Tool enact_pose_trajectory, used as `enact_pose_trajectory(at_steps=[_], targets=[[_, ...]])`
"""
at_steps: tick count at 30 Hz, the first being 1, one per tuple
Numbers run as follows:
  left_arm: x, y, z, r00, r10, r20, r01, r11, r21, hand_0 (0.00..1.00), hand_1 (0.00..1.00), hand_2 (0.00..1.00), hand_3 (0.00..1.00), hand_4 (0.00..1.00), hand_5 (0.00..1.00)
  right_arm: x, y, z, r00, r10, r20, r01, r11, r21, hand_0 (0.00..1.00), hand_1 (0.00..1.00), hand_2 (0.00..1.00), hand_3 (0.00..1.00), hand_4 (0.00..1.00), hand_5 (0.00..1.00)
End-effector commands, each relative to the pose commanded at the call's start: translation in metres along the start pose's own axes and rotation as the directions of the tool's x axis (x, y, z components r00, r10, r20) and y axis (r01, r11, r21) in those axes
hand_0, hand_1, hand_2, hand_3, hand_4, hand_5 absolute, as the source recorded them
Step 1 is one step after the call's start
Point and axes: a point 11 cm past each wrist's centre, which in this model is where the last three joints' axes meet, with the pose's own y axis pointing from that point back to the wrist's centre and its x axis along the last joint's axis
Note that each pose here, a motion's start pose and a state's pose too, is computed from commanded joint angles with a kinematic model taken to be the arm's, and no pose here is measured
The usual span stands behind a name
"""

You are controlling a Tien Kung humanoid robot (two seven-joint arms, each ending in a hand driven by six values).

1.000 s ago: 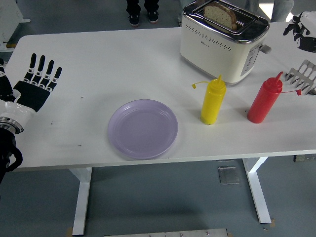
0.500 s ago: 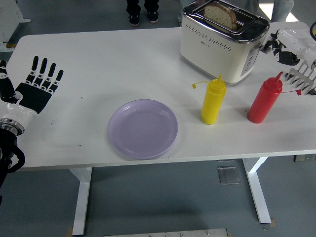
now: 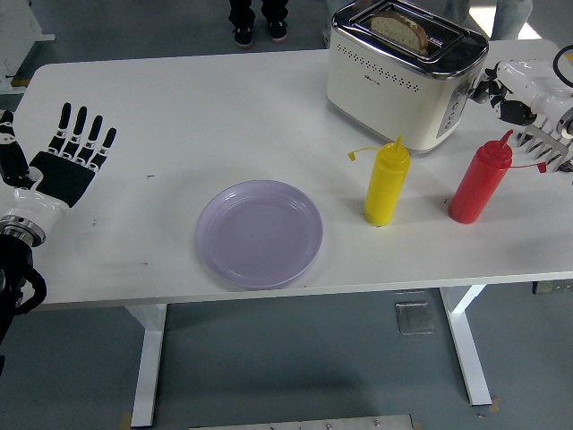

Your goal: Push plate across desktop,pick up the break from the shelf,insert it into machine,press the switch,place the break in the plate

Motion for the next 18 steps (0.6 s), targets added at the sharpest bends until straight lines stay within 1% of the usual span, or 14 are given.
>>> enact_pose_trajectory(at_steps=[18], targets=[[0.000,0.000,-0.002,1.000,0.002,-0.004,-0.002,1.000,0.000,0.800,0.746,0.704,0.698,0.817,0.998,-0.027,-0.002,0.000,0.999,-0.028,0.022,0.028,1.000,0.005,0.478,0.473,0.618,0.530,0.002,0.002]])
